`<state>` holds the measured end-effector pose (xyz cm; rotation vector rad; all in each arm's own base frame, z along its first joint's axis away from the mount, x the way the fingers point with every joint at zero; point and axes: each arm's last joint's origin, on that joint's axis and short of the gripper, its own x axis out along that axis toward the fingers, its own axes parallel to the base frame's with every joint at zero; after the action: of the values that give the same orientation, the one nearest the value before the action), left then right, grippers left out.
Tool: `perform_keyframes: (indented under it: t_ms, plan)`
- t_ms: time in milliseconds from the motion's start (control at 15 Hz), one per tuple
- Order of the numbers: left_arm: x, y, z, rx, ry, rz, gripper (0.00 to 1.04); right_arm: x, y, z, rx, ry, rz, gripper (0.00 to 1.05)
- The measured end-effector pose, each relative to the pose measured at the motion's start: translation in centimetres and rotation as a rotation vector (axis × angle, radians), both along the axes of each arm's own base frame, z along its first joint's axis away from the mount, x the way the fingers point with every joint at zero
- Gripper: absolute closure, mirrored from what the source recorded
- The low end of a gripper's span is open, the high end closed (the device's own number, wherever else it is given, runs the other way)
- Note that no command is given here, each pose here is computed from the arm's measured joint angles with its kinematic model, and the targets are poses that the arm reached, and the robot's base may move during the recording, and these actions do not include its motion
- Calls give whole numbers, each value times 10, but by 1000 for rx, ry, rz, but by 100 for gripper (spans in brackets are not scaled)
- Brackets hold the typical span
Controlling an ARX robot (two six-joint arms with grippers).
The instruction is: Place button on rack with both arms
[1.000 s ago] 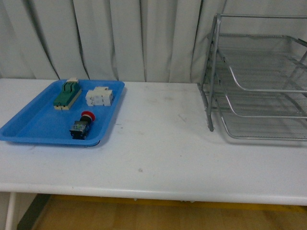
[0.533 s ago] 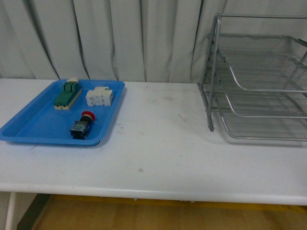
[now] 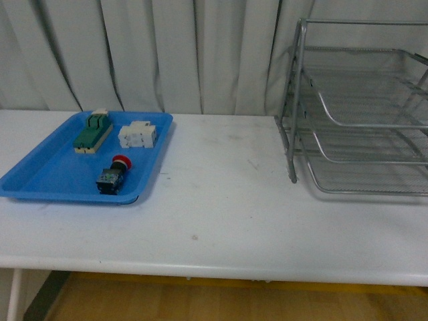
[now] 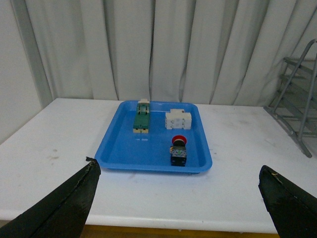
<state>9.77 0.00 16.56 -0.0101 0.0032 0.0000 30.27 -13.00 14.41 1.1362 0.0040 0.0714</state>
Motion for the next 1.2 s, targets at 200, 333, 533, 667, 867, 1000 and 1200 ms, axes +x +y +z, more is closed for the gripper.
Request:
perform_keyframes:
  t_ms: [200, 333, 533, 667, 867, 1000, 1200]
  plan:
    - [0, 0, 0, 0, 0, 0, 7, 5, 40, -57, 353, 226, 105, 6]
    - [0, 0, 0, 0, 0, 0, 7, 9, 53, -71, 401, 276, 134, 6]
    - [0, 0, 0, 0, 0, 0, 7, 20, 58, -83, 402, 296, 156, 6]
    - [0, 0, 0, 0, 0, 0, 7, 29, 55, -84, 385, 281, 157, 6]
    - [0, 0, 0, 0, 0, 0, 7, 40, 47, -87, 365, 258, 149, 6]
    - [0, 0, 0, 0, 0, 0, 7, 44, 44, -90, 363, 254, 145, 6]
    - [0, 0, 0, 0, 0, 0, 7, 53, 43, -89, 335, 233, 152, 6]
